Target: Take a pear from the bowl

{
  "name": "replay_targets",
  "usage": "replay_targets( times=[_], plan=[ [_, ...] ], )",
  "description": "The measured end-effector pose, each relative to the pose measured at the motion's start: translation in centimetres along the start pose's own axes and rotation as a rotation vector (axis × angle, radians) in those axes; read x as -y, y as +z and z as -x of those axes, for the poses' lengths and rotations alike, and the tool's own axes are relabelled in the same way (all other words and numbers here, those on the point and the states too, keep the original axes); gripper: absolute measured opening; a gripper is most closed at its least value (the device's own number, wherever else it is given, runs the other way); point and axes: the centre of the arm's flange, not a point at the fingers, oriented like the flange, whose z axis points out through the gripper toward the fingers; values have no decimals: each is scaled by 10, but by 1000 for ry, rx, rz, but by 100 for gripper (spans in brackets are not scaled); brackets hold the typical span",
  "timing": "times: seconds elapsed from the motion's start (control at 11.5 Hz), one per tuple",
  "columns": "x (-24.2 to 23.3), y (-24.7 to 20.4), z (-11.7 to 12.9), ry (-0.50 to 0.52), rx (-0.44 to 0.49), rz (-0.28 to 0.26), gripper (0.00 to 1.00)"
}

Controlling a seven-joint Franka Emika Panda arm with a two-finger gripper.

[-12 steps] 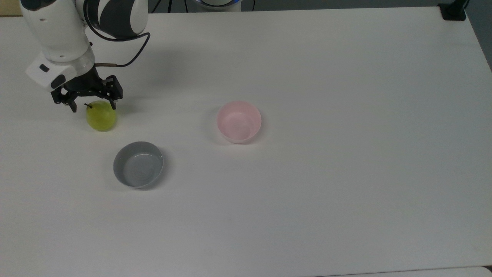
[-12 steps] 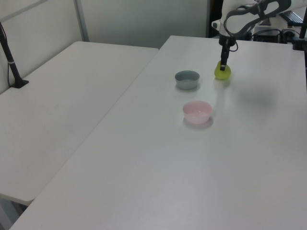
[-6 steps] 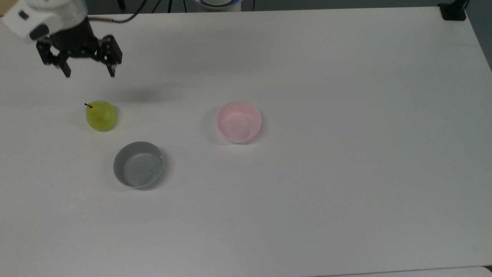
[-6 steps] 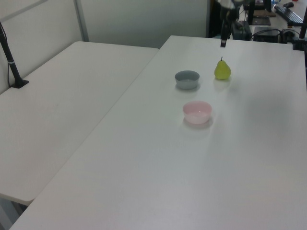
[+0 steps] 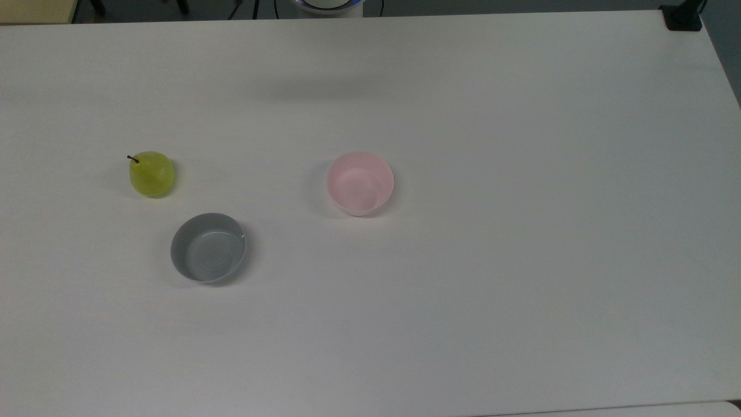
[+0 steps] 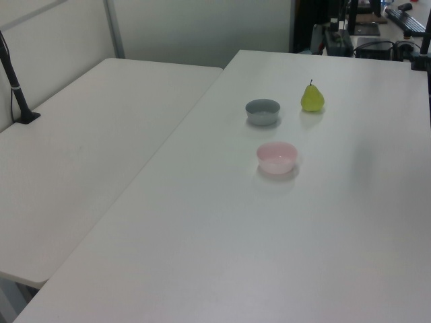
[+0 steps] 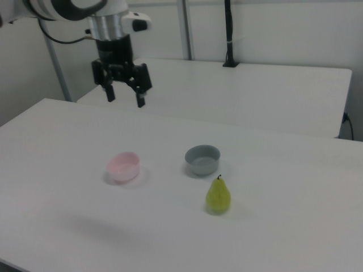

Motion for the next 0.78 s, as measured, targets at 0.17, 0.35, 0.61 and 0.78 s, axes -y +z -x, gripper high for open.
replay_targets(
  times=[0.17, 0.35, 0.61, 0.78],
  plan=[
    [36, -4, 4, -38, 3, -5, 100],
    [47, 2, 4, -56, -6, -26, 100],
    [48, 10, -2, -54, -40, -36, 100],
    [49, 13, -4, -55, -48, -42, 100]
  ],
)
